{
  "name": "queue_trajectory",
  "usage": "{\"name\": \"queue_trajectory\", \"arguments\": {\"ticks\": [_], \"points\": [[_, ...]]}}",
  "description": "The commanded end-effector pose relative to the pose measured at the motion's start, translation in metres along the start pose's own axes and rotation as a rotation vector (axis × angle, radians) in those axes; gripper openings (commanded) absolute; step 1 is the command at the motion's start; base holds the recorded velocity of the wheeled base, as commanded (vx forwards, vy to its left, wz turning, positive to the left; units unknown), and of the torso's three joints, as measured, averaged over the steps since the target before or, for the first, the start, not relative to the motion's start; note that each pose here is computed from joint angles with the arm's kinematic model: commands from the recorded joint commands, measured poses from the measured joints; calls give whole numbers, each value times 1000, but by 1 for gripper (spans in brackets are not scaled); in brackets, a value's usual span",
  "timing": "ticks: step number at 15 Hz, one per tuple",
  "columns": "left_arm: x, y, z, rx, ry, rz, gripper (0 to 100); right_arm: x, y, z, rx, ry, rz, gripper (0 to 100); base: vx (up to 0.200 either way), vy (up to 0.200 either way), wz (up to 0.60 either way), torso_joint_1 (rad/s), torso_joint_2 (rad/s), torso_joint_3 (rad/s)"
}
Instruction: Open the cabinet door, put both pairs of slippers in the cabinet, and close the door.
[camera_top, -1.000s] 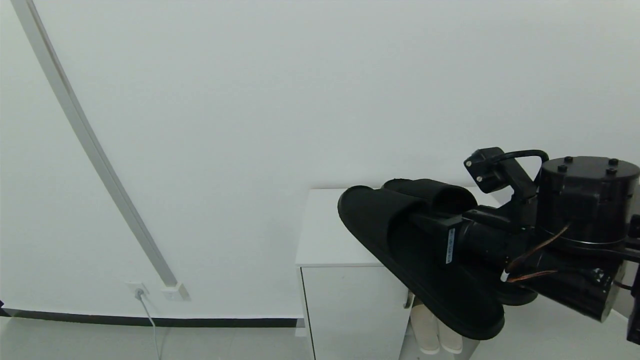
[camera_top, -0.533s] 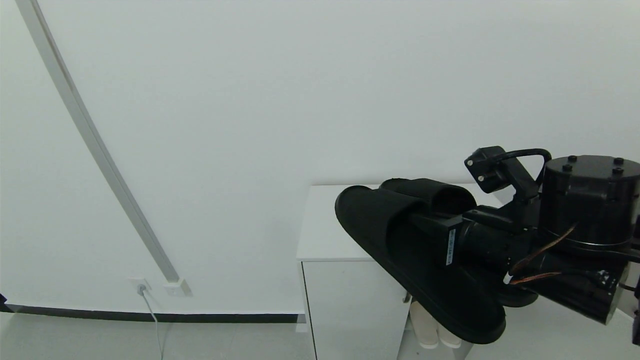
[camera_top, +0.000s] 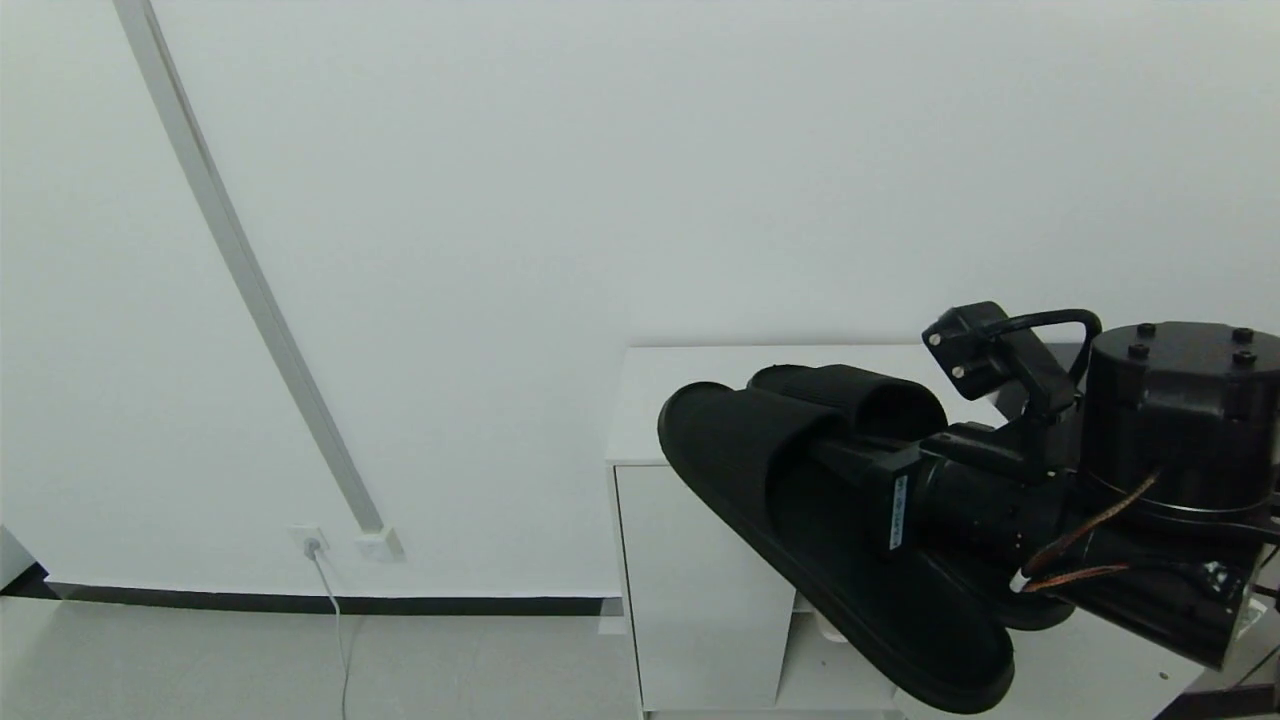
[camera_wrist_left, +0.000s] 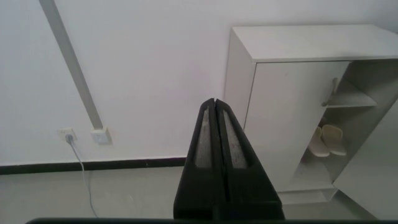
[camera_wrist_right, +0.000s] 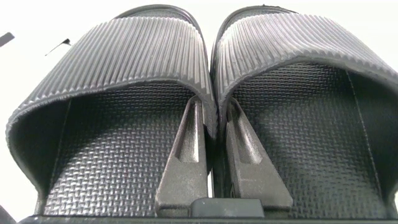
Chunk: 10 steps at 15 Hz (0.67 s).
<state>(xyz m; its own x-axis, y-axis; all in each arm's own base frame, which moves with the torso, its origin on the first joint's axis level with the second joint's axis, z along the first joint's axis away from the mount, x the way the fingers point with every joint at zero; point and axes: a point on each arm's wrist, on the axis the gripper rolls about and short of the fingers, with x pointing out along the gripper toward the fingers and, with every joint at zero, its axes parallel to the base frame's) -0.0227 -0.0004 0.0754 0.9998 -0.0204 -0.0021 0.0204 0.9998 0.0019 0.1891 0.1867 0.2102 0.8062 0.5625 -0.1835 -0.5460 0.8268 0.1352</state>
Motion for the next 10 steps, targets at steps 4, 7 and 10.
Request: {"name": "queue_trajectory", "arguments": {"ticks": [4,7,10], "points": [[0,0,0,0,1,0,0,0,1,-4,-4,12,2,0,0,0,0,0,0,0],[0,0,0,-2,-1,2,0,0,1,-5,-5,17,3,0,0,0,0,0,0,0],[0,0,0,-2,1,2,0,-2,1,-4,-4,12,4,0,0,0,0,0,0,0]]}}
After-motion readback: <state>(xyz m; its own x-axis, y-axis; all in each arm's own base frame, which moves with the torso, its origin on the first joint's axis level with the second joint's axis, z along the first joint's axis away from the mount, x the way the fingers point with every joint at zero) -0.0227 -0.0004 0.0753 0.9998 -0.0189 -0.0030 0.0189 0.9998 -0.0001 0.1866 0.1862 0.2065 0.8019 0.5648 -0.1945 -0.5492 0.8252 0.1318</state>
